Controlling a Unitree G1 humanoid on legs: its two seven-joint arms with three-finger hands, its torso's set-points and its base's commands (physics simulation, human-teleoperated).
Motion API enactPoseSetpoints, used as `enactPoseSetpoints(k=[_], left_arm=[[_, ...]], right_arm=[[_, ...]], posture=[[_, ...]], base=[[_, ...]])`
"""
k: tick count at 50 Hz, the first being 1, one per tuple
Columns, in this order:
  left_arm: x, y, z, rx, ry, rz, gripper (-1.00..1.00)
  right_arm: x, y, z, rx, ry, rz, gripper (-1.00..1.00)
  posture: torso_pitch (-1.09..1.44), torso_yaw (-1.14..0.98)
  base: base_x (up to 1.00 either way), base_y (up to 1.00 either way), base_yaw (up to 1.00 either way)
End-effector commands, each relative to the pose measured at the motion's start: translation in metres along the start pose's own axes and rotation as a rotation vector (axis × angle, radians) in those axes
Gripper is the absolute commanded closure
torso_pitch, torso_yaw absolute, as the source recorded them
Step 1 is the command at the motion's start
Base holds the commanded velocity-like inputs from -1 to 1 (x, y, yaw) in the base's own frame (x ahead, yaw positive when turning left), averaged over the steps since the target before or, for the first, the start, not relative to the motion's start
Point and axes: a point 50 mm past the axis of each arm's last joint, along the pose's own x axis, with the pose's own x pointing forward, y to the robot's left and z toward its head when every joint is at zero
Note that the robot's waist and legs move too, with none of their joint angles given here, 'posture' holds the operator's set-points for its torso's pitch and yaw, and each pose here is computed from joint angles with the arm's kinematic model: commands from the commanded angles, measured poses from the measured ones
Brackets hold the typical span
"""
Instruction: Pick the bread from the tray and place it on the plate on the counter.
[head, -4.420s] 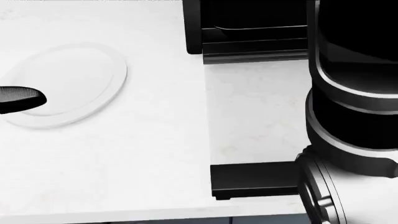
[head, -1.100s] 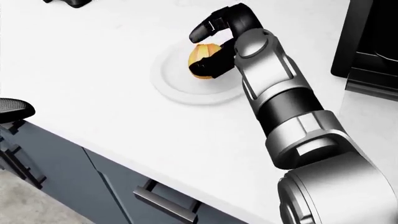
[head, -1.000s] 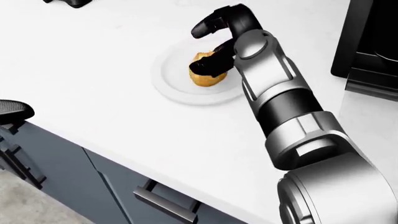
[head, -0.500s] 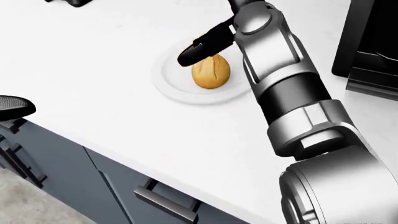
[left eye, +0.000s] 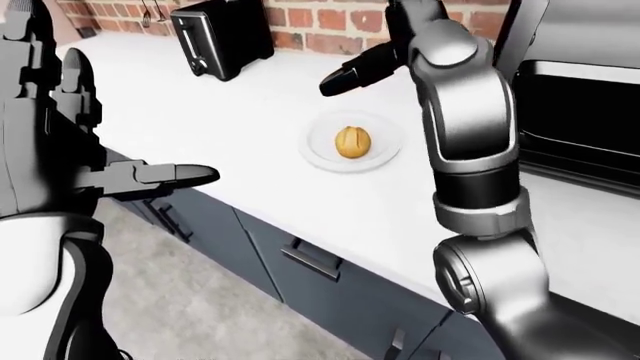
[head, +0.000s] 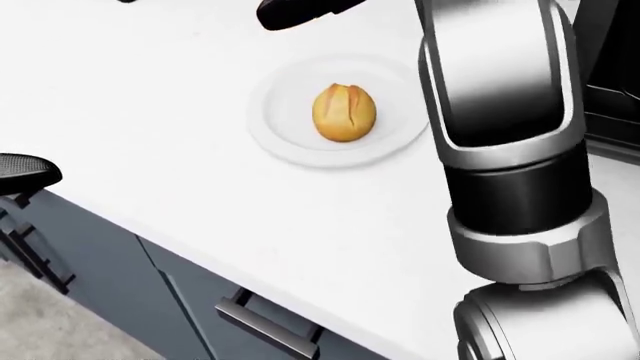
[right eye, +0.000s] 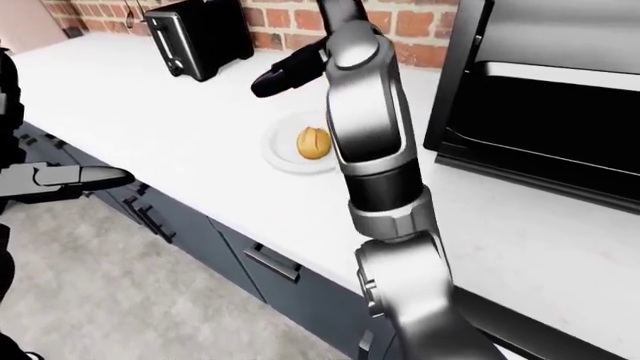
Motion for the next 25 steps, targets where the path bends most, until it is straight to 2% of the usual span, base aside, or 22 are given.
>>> enactPoseSetpoints(k=[1,9,25], left_arm=[[0.0,0.003,0.011,0.012,-0.065,0.017,-1.0],[0.005,0.001,0.013,0.009,-0.07,0.011,-1.0],[0.005,0.0,0.012,0.011,-0.069,0.009,-1.0]], right_arm=[[-0.011,-0.008,0.017,0.0,-0.055,-0.028,-1.0],[-0.036,-0.02,0.031,0.017,-0.092,-0.047,-1.0],[-0.061,-0.039,0.037,0.056,-0.121,-0.09,-1.0]], posture=[[0.0,0.59],[0.0,0.59],[0.0,0.59]], base=[[0.0,0.0,0.0],[0.0,0.0,0.0],[0.0,0.0,0.0]])
